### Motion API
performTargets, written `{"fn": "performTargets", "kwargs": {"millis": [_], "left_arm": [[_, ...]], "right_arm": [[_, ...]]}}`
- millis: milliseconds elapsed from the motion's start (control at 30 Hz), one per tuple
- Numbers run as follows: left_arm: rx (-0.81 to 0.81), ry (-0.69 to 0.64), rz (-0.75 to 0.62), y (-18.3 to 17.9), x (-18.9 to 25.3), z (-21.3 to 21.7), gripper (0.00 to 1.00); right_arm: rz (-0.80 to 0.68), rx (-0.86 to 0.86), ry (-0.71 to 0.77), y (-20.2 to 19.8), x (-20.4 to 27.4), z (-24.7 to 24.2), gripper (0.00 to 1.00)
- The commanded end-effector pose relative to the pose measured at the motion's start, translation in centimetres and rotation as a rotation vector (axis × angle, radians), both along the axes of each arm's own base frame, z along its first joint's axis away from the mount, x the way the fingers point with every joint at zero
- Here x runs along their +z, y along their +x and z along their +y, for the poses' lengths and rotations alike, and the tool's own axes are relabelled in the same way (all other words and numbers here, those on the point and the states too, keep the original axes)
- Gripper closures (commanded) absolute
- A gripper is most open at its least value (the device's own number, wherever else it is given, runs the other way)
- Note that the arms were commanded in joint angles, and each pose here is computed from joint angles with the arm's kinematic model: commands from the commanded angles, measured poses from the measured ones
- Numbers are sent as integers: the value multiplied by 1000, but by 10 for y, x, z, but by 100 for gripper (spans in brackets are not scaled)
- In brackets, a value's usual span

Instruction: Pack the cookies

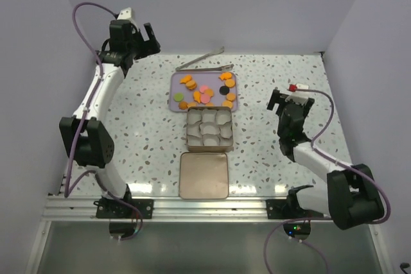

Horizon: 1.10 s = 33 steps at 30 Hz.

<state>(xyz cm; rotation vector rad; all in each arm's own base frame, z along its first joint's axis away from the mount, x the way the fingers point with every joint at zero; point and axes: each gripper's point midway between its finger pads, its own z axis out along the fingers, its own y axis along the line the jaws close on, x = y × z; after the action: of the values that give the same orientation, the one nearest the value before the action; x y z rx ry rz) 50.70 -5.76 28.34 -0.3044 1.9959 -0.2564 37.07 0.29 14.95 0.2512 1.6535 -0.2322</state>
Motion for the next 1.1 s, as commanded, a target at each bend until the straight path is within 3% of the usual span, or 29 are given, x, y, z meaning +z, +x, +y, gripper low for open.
{"fn": "performTargets", "kwargs": {"millis": [0, 33, 233, 600, 1067], "left_arm": [[-180, -42, -89, 33, 29, -32, 0], [-193, -46, -86, 50, 22, -37, 0], [-286, -64, -80, 104, -11, -74, 0], [-426, -126, -16, 138, -103, -118, 2], [-449, -154, -3, 162, -167, -140, 2]], "right_arm": [[24, 44, 115, 15, 43, 19, 1], [114, 47, 154, 10, 29, 24, 1], [309, 176, 272, -6, 44, 65, 1], [355, 222, 293, -74, 65, 63, 1], [404, 179, 287, -120, 55, 43, 1]]}}
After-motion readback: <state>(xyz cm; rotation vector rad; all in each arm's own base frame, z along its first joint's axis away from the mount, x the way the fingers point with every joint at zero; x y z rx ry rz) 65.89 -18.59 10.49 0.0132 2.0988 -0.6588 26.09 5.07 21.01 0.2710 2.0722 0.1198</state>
